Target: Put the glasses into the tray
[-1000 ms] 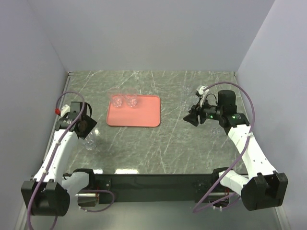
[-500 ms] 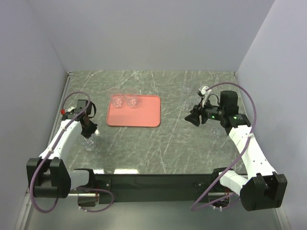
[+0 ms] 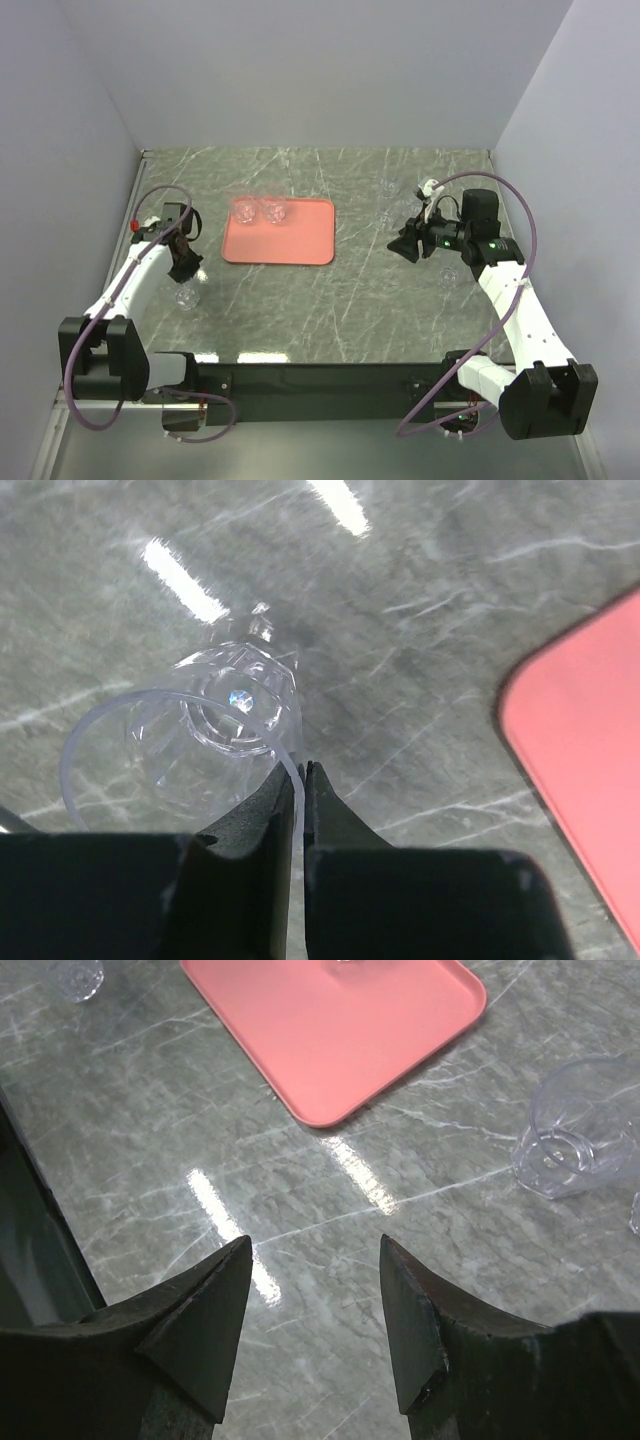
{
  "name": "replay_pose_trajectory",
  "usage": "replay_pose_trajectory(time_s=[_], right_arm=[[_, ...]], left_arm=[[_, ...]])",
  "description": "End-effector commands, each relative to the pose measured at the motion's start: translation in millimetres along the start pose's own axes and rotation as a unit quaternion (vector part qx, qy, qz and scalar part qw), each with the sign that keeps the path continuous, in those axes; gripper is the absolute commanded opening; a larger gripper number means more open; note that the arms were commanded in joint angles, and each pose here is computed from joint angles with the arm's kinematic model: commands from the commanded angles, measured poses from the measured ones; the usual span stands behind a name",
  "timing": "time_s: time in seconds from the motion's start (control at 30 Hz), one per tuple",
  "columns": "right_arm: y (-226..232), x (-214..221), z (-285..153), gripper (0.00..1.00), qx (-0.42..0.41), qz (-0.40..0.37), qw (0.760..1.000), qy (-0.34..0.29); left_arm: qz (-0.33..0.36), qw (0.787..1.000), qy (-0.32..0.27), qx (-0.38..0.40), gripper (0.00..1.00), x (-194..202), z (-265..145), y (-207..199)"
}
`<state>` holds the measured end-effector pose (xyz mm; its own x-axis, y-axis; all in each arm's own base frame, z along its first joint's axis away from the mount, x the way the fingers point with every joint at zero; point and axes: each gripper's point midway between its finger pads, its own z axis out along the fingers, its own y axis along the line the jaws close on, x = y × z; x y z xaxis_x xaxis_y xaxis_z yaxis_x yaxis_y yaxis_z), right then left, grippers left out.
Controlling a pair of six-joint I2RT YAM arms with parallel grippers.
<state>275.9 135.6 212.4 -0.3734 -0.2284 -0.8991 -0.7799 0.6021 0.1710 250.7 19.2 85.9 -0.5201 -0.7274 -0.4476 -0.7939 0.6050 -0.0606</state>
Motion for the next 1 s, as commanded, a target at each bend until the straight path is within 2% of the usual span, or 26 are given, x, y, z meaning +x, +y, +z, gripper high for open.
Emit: replay_pose_trajectory(time_s=[0.0,0.13,0.27,0.3,0.4,0.57,0.8,0.97], right_arm=[[-1,-8,-4,0.61,0.006,-0.018,1.0,-0.019],[-2,-7,-5,0.61,0.007,-0.016,1.0,-0.019],[-2,-8,-5,0.61,0.007,-0.016,1.0,-0.021],[-3,-8,-6,0.61,0.009,-0.015,1.0,-0.021],[-3,-8,-6,0.61,0.009,-0.016,1.0,-0.022],[-3,-7,-6,0.61,0.009,-0.015,1.0,-0.021],[-5,-7,-7,0.61,0.011,-0.016,1.0,-0.02],[-5,-6,-6,0.61,0.012,-0.014,1.0,-0.019]], left_arm=[[0.042,0.994,-0.052,0.085,0.0,-30,-28,-29],[0.096,0.98,-0.063,0.165,0.0,-35,-43,-54],[0.147,0.948,-0.06,0.274,0.0,-30,-67,-86],[0.169,0.935,-0.046,0.309,0.0,-22,-75,-95],[0.198,0.91,-0.041,0.363,0.0,-18,-90,-114],[0.24,0.885,-0.037,0.397,0.0,-9,-100,-138],[0.308,0.846,-0.016,0.435,0.0,22,-111,-174],[0.349,0.826,-0.029,0.442,0.0,37,-114,-199]])
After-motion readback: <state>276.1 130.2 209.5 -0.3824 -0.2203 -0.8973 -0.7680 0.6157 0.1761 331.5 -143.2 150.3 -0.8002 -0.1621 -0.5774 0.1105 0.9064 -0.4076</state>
